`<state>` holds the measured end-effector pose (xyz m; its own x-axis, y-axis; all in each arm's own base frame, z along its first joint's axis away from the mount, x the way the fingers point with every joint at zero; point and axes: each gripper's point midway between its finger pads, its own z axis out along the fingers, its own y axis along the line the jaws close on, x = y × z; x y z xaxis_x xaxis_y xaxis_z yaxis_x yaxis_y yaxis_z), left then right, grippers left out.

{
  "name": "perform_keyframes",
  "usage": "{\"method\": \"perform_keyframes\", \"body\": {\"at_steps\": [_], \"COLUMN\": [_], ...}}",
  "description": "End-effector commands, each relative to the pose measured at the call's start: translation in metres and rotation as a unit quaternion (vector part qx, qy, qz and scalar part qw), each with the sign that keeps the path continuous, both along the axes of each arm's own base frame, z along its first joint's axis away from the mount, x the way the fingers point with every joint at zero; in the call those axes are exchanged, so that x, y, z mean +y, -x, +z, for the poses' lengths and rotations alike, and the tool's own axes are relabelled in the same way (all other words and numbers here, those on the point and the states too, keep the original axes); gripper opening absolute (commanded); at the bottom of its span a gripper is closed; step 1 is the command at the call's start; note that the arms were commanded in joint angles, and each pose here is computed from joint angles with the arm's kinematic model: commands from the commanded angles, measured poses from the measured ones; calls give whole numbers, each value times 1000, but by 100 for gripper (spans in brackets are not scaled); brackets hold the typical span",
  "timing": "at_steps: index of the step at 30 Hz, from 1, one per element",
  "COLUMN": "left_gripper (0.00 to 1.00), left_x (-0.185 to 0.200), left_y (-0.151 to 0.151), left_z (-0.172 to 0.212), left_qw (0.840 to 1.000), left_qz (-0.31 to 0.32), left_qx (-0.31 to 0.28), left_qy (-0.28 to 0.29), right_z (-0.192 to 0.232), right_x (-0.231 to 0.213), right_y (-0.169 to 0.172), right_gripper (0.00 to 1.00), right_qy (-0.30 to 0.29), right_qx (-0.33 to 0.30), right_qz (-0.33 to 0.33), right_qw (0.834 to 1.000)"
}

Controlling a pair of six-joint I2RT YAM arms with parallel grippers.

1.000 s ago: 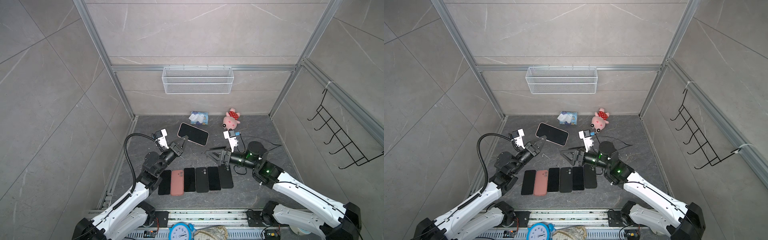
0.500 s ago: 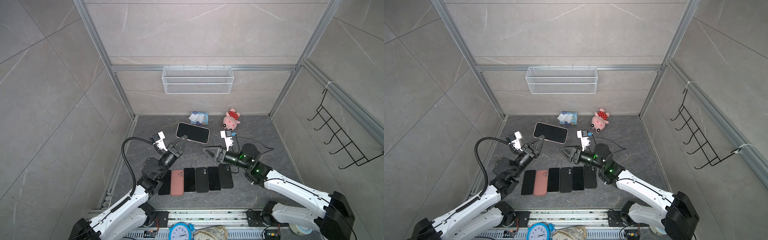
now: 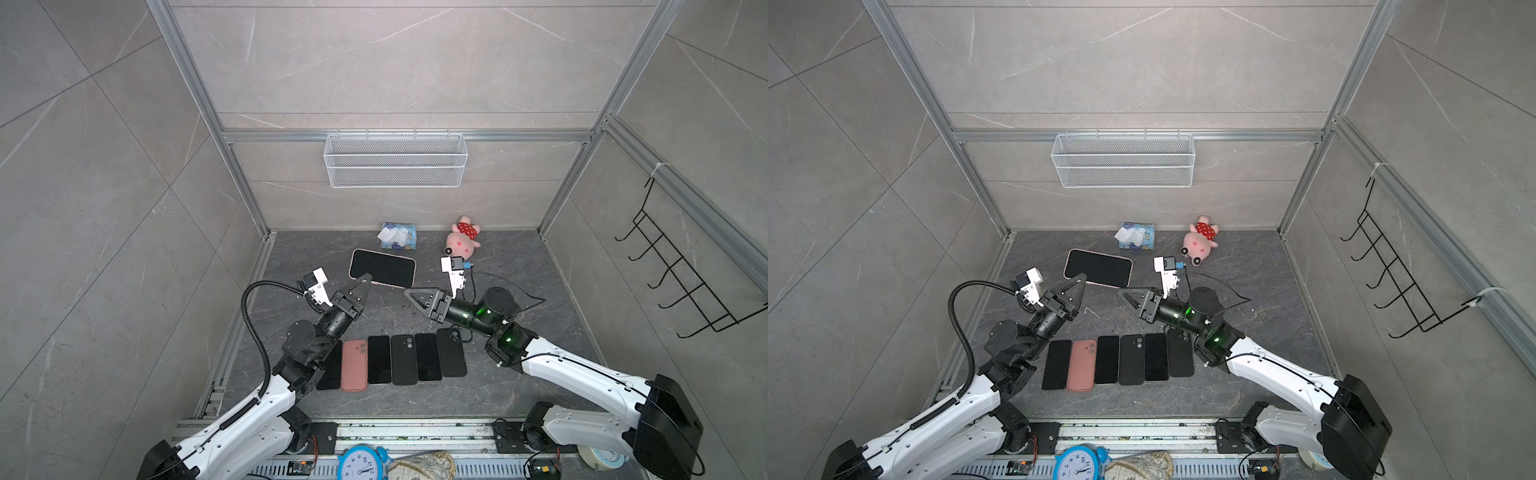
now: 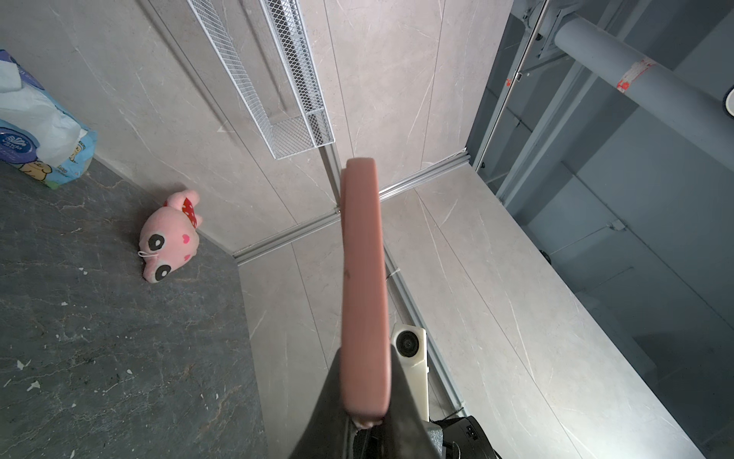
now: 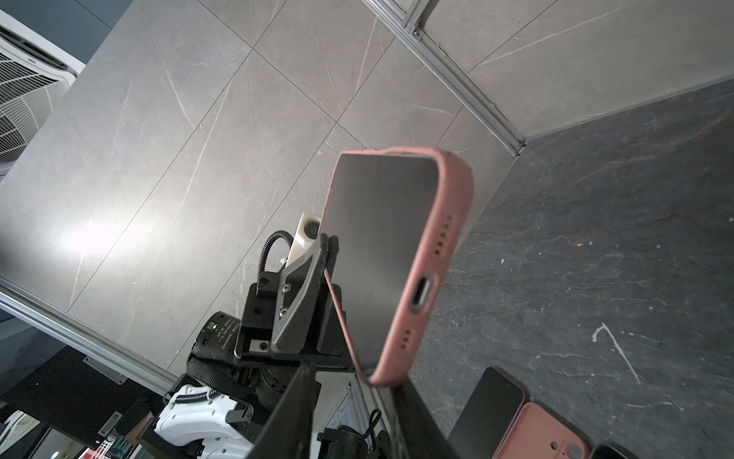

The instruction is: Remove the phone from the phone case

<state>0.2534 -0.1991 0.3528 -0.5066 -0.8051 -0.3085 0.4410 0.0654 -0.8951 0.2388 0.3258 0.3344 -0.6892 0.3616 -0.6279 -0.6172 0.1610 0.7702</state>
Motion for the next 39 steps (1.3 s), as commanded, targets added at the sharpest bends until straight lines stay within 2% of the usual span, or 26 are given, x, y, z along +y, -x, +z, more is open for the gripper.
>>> {"method": "perform_keyframes", "body": {"at_steps": [1, 13, 18, 24, 30, 35, 39], "left_gripper": [0, 0, 0, 0, 0, 0, 0], "left_x": [12, 10, 8, 7, 4, 2, -2], "left_y": [15, 16, 16, 14, 13, 9, 7], "left_z": [39, 40, 40, 39, 39, 36, 35], "left_qw": [997, 997, 997, 997, 997, 999, 1000], "left_qz": [1, -3, -4, -2, -5, -6, -9], "left_qx": [-57, -59, -58, -56, -53, -33, -8], "left_qy": [49, 51, 50, 50, 49, 40, 21], "right_z": [9, 10, 10, 4, 1, -5, -23], "right_x": [-3, -8, -6, -2, -2, -4, -1], "right_y": [-1, -7, -7, -7, -5, 2, 16], "right_gripper": [34, 34, 31, 22, 0, 0, 0], "right_qy": [-25, -39, -41, -43, -41, -16, 58], "right_qx": [-9, -1, -1, 5, 3, -17, -52], "right_qz": [1, -2, 6, 19, 23, 38, 73], "right_qw": [1000, 999, 999, 999, 999, 999, 994]}}
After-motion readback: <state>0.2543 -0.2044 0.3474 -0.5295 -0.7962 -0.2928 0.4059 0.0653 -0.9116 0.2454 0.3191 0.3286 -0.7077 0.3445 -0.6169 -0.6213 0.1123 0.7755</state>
